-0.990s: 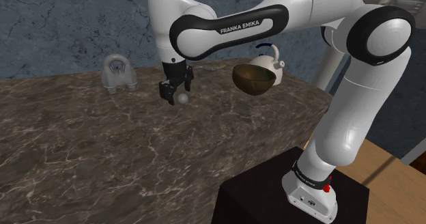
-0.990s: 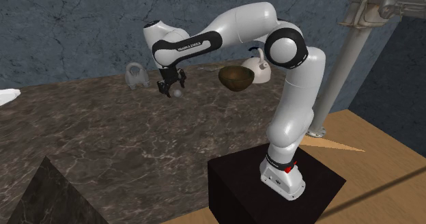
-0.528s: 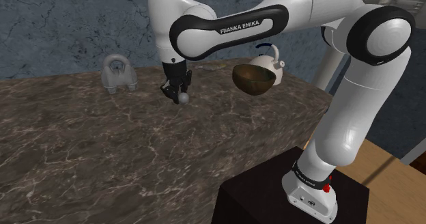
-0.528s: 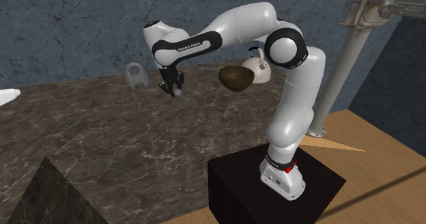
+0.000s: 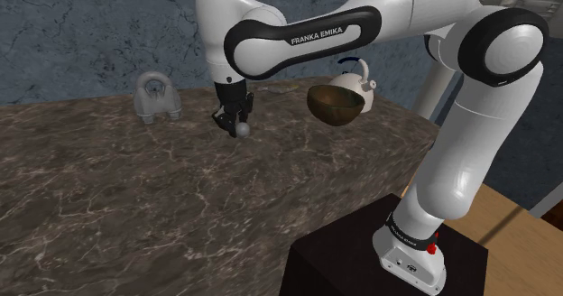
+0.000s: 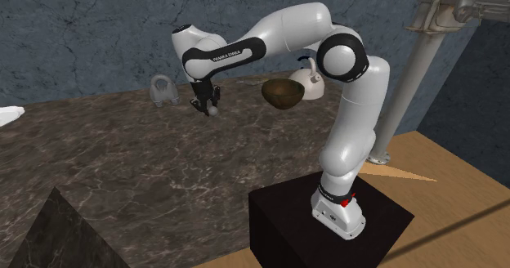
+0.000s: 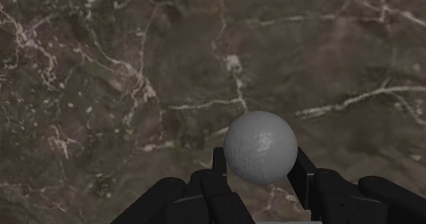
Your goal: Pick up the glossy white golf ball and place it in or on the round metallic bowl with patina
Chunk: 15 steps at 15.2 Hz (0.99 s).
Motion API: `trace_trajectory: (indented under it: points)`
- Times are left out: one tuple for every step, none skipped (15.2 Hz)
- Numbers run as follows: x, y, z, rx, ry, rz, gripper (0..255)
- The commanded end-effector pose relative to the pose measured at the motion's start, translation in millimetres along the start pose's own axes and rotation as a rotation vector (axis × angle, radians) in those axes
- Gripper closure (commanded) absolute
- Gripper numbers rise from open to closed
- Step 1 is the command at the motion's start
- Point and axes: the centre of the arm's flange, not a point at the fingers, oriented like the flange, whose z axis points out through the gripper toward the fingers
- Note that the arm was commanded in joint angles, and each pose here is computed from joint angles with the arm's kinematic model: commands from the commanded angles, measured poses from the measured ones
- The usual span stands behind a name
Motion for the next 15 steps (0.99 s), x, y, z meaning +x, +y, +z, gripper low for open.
trace_trajectory:
  points:
    - [0,1,-5,0.0,0.0,0.0,255]
    - [0,2,-10,0.0,0.0,0.0,255]
    - [0,3,-16,0.0,0.0,0.0,255]
    - [0,4,-21,0.0,0.0,0.0,255]
    - [0,5,-26,0.0,0.0,0.0,255]
    - [0,6,-31,0.0,0.0,0.0,255]
    - [0,7,-36,0.0,0.0,0.0,255]
    - [0,8,-42,0.0,0.0,0.0,255]
    - [0,9,-47,0.0,0.0,0.0,255]
    - [0,10,-52,0.0,0.0,0.0,255]
    - [0,11,-57,0.0,0.0,0.0,255]
    - [0,11,-62,0.0,0.0,0.0,255]
    - [0,12,-67,0.0,0.0,0.0,255]
    - [0,13,-73,0.0,0.0,0.0,255]
    - [0,14,-78,0.0,0.0,0.0,255]
